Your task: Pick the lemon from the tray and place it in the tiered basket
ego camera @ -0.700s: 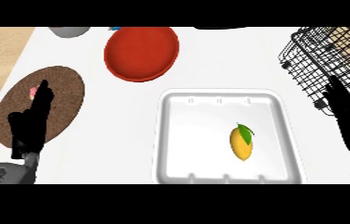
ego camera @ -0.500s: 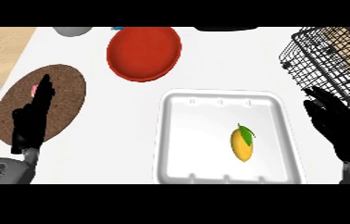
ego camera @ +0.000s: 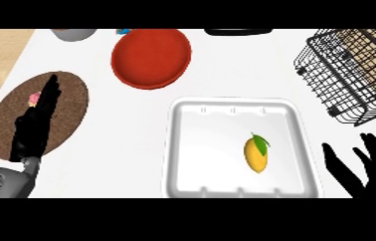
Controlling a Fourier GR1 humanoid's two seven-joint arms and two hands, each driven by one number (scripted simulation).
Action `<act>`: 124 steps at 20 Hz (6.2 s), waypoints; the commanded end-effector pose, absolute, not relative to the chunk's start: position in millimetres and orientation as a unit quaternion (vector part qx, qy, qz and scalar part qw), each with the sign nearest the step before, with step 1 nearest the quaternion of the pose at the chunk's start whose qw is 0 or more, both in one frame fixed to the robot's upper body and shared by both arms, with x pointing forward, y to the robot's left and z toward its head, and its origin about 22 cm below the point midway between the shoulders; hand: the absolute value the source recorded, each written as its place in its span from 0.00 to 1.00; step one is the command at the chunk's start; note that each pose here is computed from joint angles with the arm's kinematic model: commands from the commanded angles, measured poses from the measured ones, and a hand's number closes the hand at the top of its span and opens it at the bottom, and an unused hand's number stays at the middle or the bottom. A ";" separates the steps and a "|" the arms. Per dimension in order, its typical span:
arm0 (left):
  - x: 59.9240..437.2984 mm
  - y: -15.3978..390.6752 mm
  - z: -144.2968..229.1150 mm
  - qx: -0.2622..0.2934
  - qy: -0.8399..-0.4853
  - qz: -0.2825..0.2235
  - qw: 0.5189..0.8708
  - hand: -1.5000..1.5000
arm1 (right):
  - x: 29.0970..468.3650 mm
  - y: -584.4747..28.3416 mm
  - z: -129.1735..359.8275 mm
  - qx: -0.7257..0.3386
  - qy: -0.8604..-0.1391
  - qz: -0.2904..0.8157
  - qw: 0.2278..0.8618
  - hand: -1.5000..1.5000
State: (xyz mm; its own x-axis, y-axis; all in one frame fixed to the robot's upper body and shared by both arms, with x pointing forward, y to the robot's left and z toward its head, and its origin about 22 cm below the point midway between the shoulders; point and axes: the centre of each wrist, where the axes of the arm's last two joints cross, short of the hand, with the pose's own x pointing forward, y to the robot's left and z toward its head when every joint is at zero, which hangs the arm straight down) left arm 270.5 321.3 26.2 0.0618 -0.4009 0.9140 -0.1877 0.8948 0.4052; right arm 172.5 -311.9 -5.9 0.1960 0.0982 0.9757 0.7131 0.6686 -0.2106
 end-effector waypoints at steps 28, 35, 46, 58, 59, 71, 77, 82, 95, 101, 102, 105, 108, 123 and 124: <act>287.8 296.9 44.5 0.189 -0.697 -0.114 0.683 0.50 | 199.4 -243.7 123.5 -0.328 -0.313 0.085 0.887 0.00; 278.1 292.2 43.3 0.194 -0.691 -0.112 0.687 0.50 | 207.7 -235.1 111.8 -0.331 -0.284 0.107 0.894 0.00; 276.2 292.1 23.2 0.193 -0.688 -0.105 0.692 0.50 | 219.2 -209.7 88.9 -0.380 -0.258 0.159 0.874 0.00; 273.3 287.2 17.4 0.186 -0.686 -0.110 0.695 0.50 | 232.9 -183.1 75.9 -0.385 -0.248 0.170 0.872 0.00; 279.3 293.7 28.1 0.199 -0.685 -0.100 0.693 0.50 | 232.1 -181.5 77.6 -0.378 -0.247 0.165 0.877 0.00; 279.9 303.7 36.6 0.200 -0.686 -0.100 0.693 0.50 | 226.7 -187.8 41.7 -0.370 -0.230 0.164 0.885 0.00; 271.4 311.9 32.4 0.190 -0.690 -0.106 0.691 0.50 | 243.6 -179.6 42.5 -0.355 -0.227 0.166 0.892 0.00; 266.2 295.0 22.2 0.189 -0.684 -0.102 0.697 0.50 | 248.9 -172.1 22.4 -0.339 -0.220 0.167 0.899 0.00; 281.2 294.9 26.7 0.198 -0.691 -0.105 0.687 0.50 | 248.2 -155.4 21.4 -0.330 -0.246 0.260 0.874 1.00; 275.4 282.7 27.0 0.195 -0.685 -0.102 0.694 0.50 | 242.6 -158.5 34.5 -0.294 -0.332 0.254 0.860 1.00; 275.4 290.6 27.2 0.197 -0.679 -0.098 0.700 0.50 | 231.9 -164.4 28.8 -0.280 -0.373 0.328 0.822 1.00; 280.0 297.9 35.1 0.192 -0.689 -0.103 0.691 0.50 | 219.0 -157.9 33.7 -0.230 -0.434 0.503 0.711 1.00; 273.9 308.5 31.2 0.198 -0.683 -0.100 0.696 0.50 | 197.4 -171.0 50.1 -0.189 -0.494 0.566 0.632 1.00; 278.4 292.2 44.6 0.200 -0.685 -0.092 0.694 0.50 | 161.2 -288.1 199.9 -0.291 -0.752 0.296 0.512 1.00; 274.3 311.1 37.2 0.202 -0.682 -0.103 0.695 0.50 | 163.4 -292.2 213.2 -0.315 -0.753 0.289 0.501 1.00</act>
State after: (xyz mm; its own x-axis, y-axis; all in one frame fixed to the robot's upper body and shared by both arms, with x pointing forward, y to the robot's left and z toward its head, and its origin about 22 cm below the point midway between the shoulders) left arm 273.4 305.4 36.1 0.0483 -0.4074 0.9120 -0.1415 0.9010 0.4100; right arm 169.4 -271.3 179.1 -0.2747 0.7477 0.6046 0.0624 0.6413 -0.7647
